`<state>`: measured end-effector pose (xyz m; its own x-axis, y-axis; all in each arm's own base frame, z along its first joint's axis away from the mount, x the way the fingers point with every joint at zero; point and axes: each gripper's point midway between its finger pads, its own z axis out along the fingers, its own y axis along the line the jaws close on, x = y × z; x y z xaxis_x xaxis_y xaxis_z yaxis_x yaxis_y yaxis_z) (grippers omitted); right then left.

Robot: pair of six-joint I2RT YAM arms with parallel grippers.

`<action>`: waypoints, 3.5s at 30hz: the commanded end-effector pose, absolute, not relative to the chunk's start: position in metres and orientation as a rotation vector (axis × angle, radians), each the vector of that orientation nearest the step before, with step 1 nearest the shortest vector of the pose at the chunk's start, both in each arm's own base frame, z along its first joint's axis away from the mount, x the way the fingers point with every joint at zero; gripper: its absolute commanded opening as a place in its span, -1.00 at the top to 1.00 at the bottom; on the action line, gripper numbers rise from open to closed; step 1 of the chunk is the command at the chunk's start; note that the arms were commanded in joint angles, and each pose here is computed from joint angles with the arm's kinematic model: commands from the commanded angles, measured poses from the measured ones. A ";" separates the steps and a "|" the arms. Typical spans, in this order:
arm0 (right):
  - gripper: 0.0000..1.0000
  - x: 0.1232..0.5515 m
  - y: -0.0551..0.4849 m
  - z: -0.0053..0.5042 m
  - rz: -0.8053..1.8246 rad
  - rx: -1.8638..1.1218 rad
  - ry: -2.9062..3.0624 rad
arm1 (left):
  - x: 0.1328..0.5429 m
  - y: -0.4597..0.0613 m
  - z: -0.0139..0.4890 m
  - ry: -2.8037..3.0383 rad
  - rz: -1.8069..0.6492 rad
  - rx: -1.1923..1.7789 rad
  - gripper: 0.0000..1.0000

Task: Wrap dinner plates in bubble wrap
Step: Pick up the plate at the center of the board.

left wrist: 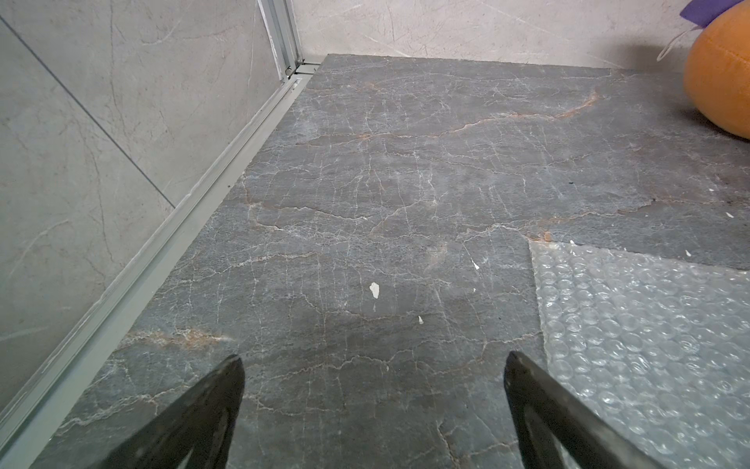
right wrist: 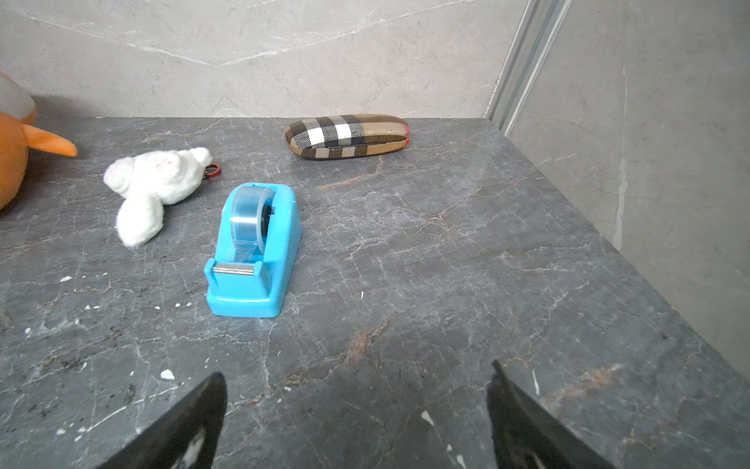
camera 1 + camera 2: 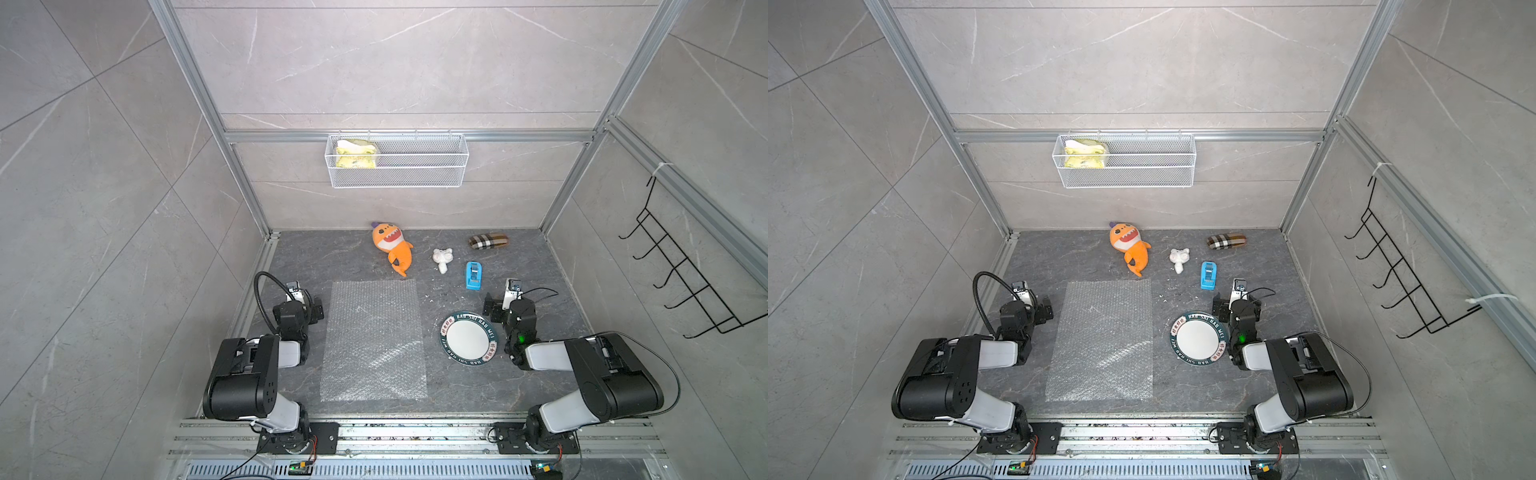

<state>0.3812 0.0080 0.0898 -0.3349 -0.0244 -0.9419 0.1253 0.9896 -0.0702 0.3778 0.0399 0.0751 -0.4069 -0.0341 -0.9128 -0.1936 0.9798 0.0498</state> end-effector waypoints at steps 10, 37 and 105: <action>-1.00 0.385 0.011 0.095 -0.138 0.069 1.892 | 0.381 0.039 0.087 1.942 0.162 -0.173 -0.99; -1.00 0.384 0.005 0.143 -0.145 0.102 1.924 | 0.380 0.042 0.124 1.978 0.178 -0.191 -1.00; 1.00 0.285 0.110 0.078 1.056 0.513 2.339 | 0.355 -0.105 0.124 2.398 -0.523 -0.287 -0.97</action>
